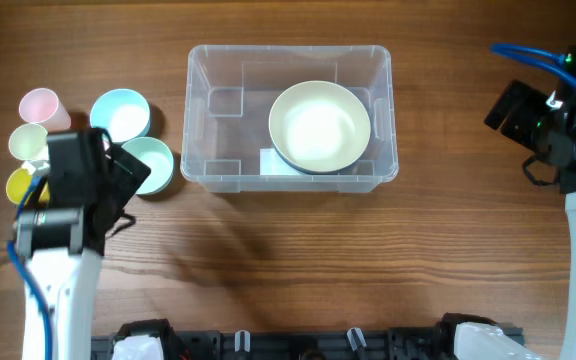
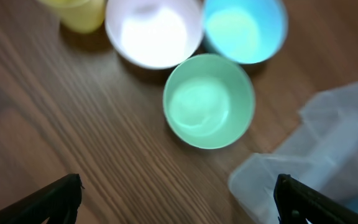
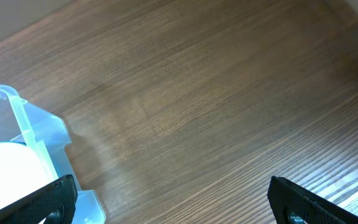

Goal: Pack container
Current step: 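Move the left gripper to the rim of the mint green bowl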

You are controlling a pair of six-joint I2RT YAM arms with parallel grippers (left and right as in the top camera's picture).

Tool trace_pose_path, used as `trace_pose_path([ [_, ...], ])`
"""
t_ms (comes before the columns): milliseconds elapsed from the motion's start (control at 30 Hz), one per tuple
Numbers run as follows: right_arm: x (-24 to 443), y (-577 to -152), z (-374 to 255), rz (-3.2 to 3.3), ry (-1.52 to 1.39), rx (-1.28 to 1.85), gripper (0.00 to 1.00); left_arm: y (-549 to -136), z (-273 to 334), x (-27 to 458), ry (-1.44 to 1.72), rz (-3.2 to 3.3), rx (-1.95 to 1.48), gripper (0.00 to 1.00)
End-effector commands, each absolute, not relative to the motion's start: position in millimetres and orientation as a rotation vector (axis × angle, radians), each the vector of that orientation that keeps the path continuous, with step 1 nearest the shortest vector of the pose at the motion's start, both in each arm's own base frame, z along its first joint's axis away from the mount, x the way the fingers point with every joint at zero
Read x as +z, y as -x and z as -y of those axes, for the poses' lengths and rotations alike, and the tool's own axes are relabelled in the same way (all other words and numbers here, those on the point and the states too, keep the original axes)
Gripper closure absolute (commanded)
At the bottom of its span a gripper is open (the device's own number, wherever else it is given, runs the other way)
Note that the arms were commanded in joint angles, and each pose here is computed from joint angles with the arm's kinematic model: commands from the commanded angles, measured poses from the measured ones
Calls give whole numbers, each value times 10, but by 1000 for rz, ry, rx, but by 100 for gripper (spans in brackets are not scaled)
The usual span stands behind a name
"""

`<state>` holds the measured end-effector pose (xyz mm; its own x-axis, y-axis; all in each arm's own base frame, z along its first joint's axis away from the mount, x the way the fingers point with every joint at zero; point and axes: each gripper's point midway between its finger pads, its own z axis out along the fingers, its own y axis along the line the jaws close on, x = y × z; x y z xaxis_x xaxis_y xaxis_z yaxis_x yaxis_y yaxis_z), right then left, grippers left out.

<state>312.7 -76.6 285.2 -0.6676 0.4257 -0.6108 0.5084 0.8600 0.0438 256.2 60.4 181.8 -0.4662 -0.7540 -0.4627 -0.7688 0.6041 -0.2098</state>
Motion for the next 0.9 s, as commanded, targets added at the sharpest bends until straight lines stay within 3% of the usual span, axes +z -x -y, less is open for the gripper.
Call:
trace_pose_path([
  [0, 2900, -3154, 806, -2375, -700, -185, 0, -2619, -603, 1494, 1443, -2316, 9, 0],
  [400, 2900, -3154, 807, -2375, -701, -185, 0, -2888, -565, 1105, 1504, -2389, -46, 0],
  [733, 2900, -3154, 807, -2375, -700, -185, 0, -2812, -790, 938, 1603, -2328, -36, 1],
  [867, 2900, -3154, 807, -2375, -701, -185, 0, -2884, -839, 841, 1583, -2311, -122, 10],
])
